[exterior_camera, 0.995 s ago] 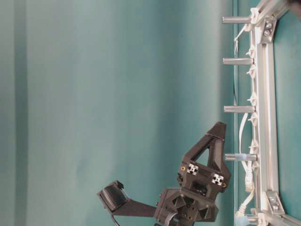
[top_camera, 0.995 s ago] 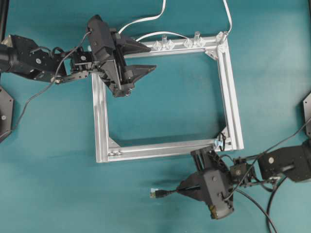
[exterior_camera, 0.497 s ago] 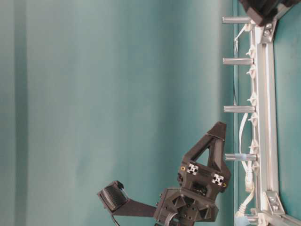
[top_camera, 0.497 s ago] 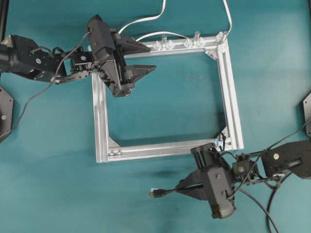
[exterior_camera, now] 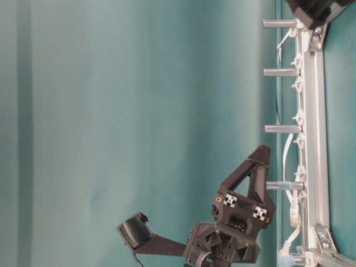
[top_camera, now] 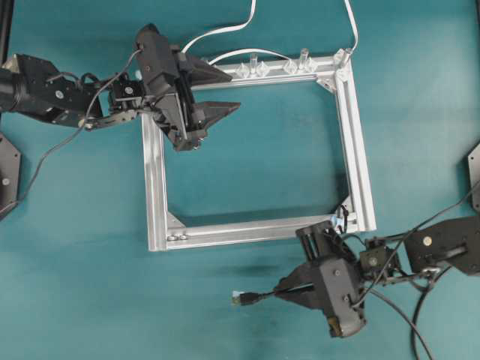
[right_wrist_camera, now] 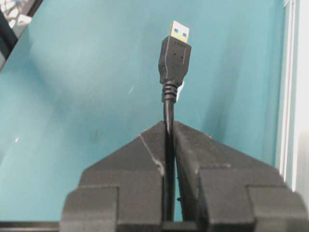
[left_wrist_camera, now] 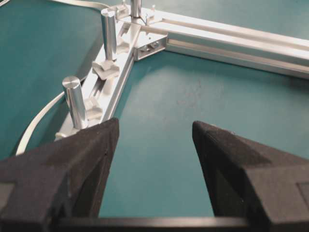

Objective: Insert the wire through the string loop located on the right side.
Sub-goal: 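Lift the cable with the right gripper and carry it toward the zip-tie loop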

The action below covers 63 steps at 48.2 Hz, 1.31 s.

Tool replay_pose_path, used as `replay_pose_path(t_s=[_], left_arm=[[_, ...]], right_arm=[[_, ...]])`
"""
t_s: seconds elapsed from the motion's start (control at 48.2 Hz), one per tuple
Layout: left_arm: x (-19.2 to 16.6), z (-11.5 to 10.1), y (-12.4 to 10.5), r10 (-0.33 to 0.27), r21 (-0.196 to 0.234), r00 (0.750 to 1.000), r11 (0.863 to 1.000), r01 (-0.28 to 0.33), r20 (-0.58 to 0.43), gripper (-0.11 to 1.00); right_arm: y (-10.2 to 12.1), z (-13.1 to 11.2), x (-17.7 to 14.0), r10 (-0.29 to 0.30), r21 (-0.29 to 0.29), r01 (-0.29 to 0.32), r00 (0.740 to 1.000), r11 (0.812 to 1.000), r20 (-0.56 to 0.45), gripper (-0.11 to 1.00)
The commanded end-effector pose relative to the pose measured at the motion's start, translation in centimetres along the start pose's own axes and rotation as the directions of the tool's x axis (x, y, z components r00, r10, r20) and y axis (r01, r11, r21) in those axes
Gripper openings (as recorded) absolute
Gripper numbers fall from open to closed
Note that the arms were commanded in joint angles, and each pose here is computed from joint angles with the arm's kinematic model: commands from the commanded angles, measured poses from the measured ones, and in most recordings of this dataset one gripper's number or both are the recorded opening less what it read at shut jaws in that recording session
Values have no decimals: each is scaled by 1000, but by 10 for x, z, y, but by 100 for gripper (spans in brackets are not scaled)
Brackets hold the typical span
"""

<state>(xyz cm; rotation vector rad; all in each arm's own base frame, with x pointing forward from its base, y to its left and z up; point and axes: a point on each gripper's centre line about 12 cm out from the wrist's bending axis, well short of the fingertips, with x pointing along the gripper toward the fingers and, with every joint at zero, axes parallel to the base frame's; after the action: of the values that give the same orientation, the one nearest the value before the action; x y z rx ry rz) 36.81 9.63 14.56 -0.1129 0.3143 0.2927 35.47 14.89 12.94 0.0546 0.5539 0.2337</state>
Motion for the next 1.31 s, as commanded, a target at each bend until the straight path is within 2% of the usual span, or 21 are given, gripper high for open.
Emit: replay_pose_path(t_s=[0.0, 0.352, 0.58, 0.808, 1.285], left_arm=[[-1, 17, -3, -10, -7, 999, 1000, 10, 44, 65], [-1, 17, -3, -10, -5, 999, 1000, 10, 42, 65], [-1, 17, -3, -10, -5, 999, 1000, 10, 44, 65], [-1, 17, -4, -11, -6, 999, 1000, 12, 44, 65], [-7, 29, -8, -23, -5, 997, 1000, 23, 77, 65]], right_arm=[[3, 11, -11, 16, 2, -16, 1000, 1000, 20, 7], [16, -5, -62, 87, -30, -87, 996, 996, -1, 7], [20, -22, -91, 133, -35, -136, 988, 990, -73, 7], [14, -38, -115, 149, -27, -154, 981, 988, -126, 7], [-5, -69, -166, 172, -22, -175, 982, 984, -83, 7]])
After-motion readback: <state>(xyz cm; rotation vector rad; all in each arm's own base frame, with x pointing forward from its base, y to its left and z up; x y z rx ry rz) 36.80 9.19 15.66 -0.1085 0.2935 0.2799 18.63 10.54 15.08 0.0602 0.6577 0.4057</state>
